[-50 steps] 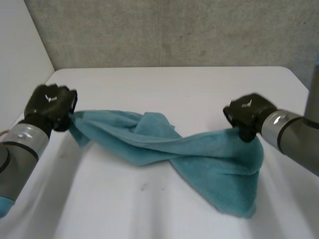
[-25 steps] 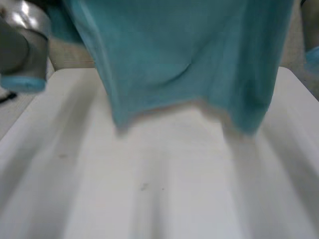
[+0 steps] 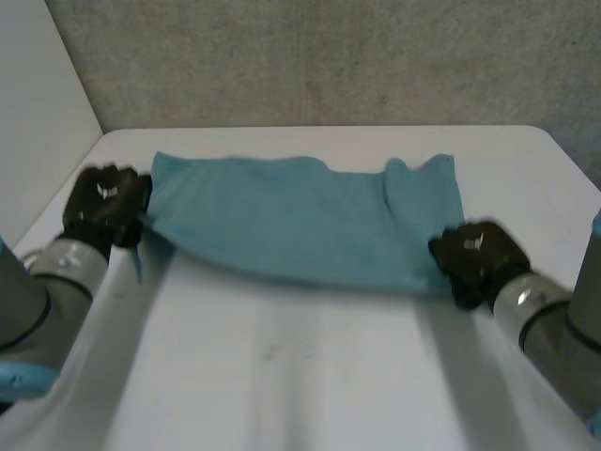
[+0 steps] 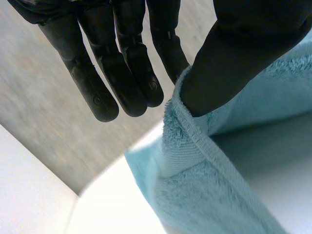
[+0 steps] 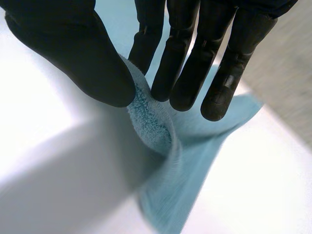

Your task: Fold the laundry

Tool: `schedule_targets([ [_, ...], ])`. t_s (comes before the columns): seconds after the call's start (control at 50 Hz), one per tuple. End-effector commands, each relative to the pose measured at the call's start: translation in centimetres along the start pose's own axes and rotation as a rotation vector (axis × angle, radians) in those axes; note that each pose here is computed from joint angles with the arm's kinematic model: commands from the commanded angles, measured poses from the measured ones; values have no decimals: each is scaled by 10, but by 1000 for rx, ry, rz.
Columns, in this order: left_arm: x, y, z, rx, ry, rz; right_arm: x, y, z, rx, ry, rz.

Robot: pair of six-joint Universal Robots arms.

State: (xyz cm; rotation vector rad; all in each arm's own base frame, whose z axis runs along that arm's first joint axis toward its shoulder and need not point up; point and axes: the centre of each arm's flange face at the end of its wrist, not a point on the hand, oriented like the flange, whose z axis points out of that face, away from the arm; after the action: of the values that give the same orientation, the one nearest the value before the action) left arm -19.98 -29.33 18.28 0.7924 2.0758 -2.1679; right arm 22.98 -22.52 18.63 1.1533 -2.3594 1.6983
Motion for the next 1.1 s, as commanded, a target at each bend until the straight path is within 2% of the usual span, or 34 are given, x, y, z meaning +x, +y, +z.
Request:
schedule_targets([
  [0.02,-3,16,-11,-60,1,-11,6,-5,-5,-30,-8,-8],
  [0.12,-10,9,-11,-37,-23,-7,23,-34,-12,75,56,-11],
  [0.28,-22,1,-8,-11,-58,-2,57,-32,-2,81,137,52],
  [0.48,-40,1,-3,-3,-109,2,88,10,11,14,80,344],
  [0.58,-38,4,-3,-13,-103,-1,81,30,14,-33,38,507],
  [0.68,-37,4,-3,-15,-99,-1,69,50,23,-72,15,605],
  [0.82,-37,6,-3,-20,-100,-4,60,63,33,-76,3,601],
  [0.94,-36,7,-4,-25,-98,-5,51,66,42,-42,-12,542],
  [1.1,-37,8,-4,-27,-101,-5,45,72,44,-56,-16,339],
])
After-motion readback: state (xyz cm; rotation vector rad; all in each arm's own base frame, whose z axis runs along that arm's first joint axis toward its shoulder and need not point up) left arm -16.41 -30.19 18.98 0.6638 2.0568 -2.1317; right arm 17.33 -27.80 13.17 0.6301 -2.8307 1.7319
